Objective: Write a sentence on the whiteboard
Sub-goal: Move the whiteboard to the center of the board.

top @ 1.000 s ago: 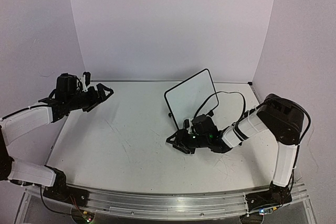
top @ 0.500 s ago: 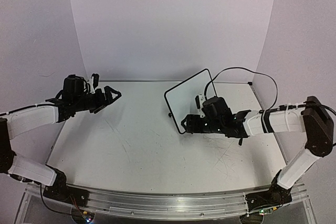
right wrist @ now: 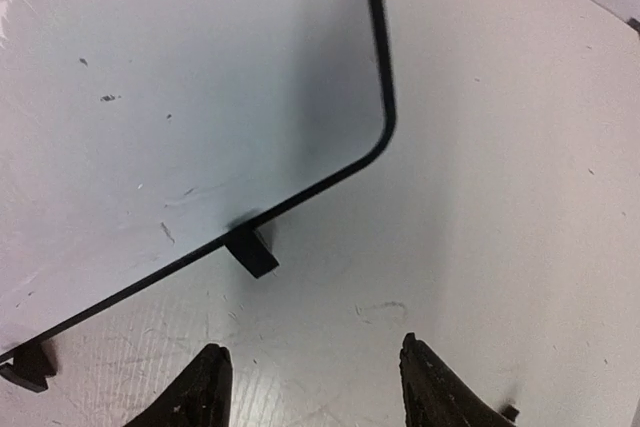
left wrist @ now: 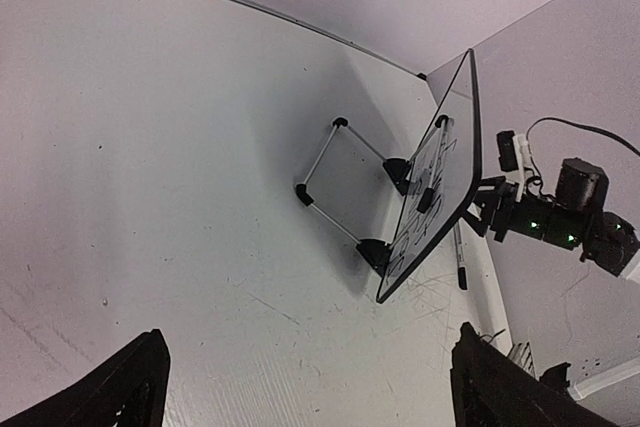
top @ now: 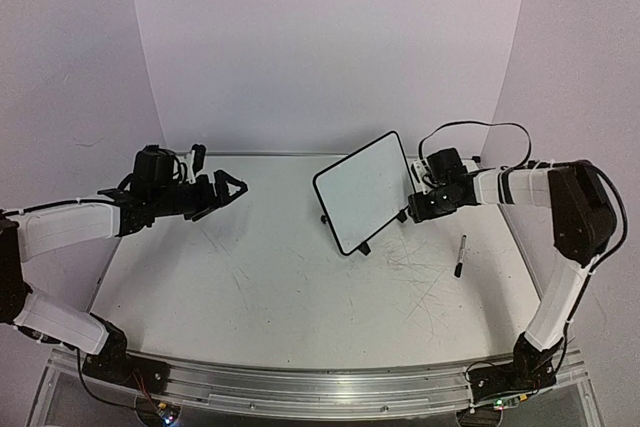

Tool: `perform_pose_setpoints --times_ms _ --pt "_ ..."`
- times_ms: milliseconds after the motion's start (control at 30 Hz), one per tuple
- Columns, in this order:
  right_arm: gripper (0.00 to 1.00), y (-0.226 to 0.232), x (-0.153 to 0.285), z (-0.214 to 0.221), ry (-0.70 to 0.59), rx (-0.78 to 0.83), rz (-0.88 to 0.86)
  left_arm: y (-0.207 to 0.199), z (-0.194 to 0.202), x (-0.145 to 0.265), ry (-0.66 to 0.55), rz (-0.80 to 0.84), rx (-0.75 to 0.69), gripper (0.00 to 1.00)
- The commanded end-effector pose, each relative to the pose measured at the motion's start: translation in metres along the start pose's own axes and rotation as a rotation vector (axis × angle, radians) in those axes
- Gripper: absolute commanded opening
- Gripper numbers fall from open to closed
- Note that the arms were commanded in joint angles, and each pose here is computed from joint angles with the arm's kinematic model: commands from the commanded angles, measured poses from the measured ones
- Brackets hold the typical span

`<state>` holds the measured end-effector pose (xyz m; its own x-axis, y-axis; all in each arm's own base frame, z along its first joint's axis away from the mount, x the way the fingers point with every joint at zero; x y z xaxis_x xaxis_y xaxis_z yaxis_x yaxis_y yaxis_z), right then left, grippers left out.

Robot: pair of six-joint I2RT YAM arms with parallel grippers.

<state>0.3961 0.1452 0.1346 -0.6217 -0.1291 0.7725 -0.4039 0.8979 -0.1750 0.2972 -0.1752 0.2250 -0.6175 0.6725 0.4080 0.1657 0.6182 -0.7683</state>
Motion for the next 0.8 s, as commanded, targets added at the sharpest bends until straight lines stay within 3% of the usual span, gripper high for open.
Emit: perform_pose_setpoints --times_ms 0,233,600,767 --pt "0.55 0.017 -0.021 -0.008 0.024 0.181 -0.139 -0.028 -0.02 0.009 -0.084 0.073 -0.035 0.99" --pt "0.5 0.013 -0.041 -0.03 0.014 0.264 -0.101 -0.03 -0.02 0.012 -0.09 0.076 -0.045 0.99" --pt "0.31 0.021 -0.062 -0.019 0.051 0.282 -0.153 -0.03 -0.022 0.009 -0.091 0.07 -0.055 0.99" --pt "0.3 0.018 -0.069 -0.02 0.064 0.276 -0.124 -0.028 -0.021 0.005 -0.084 0.063 -0.049 0.99"
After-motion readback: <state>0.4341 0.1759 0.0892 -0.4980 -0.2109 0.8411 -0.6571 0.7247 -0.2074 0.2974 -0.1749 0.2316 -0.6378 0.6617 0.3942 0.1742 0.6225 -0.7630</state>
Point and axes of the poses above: each gripper's point midway between its finger pads, its own x axis back along the fingers, its own y axis along the line the jaws close on, z = x × y, the point moved 7 cm from there along x, back along the fingers, and after that the axes turned 11 degrees about x, right-handed, at the moved point
